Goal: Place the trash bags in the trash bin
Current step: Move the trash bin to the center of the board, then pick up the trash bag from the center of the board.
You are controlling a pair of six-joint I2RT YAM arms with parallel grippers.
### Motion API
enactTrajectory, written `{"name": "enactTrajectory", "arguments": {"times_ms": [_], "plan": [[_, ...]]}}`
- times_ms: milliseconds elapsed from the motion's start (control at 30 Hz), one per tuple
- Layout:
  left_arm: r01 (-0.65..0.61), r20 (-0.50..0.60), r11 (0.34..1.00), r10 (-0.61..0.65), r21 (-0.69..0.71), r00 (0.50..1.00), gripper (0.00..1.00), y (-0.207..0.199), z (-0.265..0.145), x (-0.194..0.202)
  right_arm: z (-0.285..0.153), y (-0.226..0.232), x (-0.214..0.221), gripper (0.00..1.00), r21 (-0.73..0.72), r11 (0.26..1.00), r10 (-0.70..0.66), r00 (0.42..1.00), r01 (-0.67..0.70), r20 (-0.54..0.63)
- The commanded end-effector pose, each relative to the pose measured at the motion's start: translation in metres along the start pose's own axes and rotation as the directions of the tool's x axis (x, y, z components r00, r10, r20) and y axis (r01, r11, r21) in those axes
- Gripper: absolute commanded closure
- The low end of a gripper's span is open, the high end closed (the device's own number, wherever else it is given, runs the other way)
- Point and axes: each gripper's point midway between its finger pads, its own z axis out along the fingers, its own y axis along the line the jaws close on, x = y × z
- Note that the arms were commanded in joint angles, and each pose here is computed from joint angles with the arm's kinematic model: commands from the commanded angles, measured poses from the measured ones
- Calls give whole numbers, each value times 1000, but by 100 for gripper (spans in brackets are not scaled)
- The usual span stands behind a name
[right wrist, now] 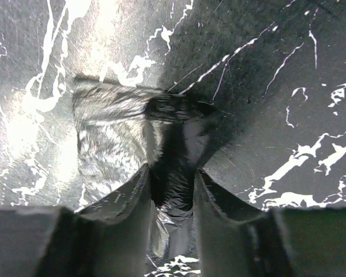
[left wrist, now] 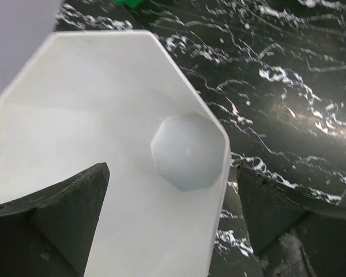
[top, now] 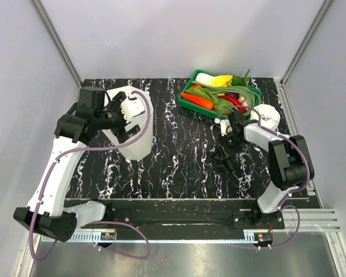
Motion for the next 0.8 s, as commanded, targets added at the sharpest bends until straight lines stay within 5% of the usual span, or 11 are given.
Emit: {"name": "enactTrajectory", "arguments": {"times_ms": [0,133,333,767], "plan": [[11,200,986,23,-165,979,3,30,-31,-57,-7,14,-18,69,-61,998,-15,999,17,30],[68,332,976,5,-208,943,1,38,-54,-92,-29,23,-45,83,-95,995,-18,995,27,100],[111,502,992,-129,67,855,1,2,-67,-148,-58,44,-77,95,-184,982,-16,981,52,195],[-104,446,918,-85,382,891,1,-66,30,-177,-180,116,-119,98,-412,858,-109,893,306,437]]}}
